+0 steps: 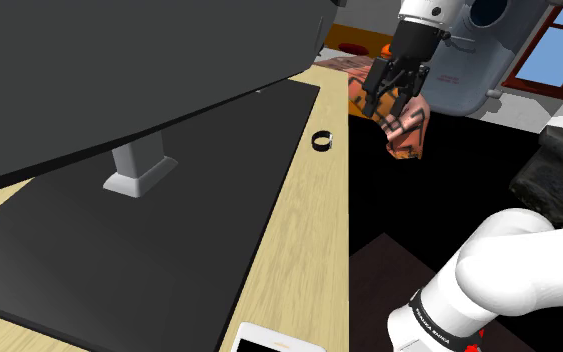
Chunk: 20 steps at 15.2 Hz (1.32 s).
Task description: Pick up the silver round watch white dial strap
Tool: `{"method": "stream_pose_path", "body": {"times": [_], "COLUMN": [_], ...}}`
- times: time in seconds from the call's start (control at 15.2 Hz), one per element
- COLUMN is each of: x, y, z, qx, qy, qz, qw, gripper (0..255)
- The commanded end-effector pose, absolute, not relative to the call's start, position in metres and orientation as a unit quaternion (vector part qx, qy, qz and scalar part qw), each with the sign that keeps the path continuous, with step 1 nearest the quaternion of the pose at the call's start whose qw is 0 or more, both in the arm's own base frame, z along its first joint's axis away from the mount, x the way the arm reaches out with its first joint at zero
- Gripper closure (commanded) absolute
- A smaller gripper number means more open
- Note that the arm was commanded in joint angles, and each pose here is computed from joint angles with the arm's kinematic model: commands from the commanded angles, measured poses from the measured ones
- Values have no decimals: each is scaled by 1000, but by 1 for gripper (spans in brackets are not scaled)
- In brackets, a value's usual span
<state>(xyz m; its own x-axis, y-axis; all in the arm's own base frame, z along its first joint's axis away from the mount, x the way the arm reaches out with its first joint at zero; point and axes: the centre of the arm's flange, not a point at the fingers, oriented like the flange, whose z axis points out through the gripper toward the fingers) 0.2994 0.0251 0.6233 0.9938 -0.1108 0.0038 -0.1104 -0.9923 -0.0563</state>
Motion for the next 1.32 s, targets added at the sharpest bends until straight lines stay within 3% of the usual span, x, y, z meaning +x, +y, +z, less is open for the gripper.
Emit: {"method": "stream_pose_path", "body": {"times": [0.0,0.46,1.12,1.19,1.25], "x": [299,363,363,363,364], "y": [25,88,88,88,88], "z": [623,607,567,568,568], "qx": [-998,-979,-979,-979,-979], "qy": [55,200,200,200,200], "qz": [-3,-8,-8,-8,-8], "qw": [28,24,24,24,24], "gripper": [0,0,0,255,255]}}
